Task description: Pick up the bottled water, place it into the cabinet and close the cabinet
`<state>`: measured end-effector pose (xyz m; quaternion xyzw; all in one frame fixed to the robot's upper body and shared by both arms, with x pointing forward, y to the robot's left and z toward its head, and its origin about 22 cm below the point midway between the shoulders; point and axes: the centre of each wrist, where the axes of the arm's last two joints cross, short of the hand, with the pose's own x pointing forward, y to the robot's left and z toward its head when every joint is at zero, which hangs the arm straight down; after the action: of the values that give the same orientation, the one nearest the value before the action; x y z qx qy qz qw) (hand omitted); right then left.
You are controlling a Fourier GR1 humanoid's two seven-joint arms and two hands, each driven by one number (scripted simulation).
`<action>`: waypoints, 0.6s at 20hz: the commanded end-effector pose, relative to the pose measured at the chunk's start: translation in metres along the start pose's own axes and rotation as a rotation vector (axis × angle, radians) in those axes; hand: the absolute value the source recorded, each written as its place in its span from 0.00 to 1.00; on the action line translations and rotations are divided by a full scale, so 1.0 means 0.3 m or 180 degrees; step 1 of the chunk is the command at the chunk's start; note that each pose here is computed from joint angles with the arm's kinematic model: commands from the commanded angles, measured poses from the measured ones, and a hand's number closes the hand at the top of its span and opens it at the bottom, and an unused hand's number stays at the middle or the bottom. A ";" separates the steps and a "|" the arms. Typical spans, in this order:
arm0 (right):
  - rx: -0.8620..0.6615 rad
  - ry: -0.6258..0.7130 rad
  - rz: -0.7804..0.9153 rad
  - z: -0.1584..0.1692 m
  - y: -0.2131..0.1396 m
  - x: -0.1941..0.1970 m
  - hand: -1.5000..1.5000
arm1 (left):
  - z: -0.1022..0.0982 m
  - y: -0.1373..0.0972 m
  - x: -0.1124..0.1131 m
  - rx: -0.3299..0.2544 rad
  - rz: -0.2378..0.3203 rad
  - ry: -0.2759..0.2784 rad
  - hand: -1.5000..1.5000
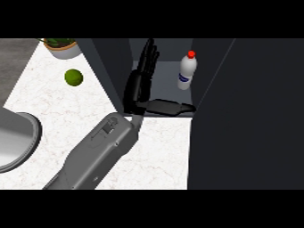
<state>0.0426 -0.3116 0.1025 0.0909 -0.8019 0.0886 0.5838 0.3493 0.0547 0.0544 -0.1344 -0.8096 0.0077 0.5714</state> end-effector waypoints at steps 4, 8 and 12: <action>0.0110 -0.0184 0.0190 -0.046 0.060 0.147 0.00 | 0.175 -0.015 0.048 -0.0047 0.0152 0.0003 0.00; 0.0393 -0.0068 0.0083 -0.067 0.057 0.123 0.00 | 0.288 0.083 0.067 -0.0039 0.0209 0.0057 0.00; 0.0963 0.0256 0.0042 -0.075 0.072 0.108 1.00 | 0.381 0.092 0.089 0.0006 0.0231 0.0071 0.00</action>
<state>0.0541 -0.3010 0.1034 0.1531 -0.7740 0.1365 0.5990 0.2667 0.0907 0.0424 -0.1622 -0.7996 0.0243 0.5777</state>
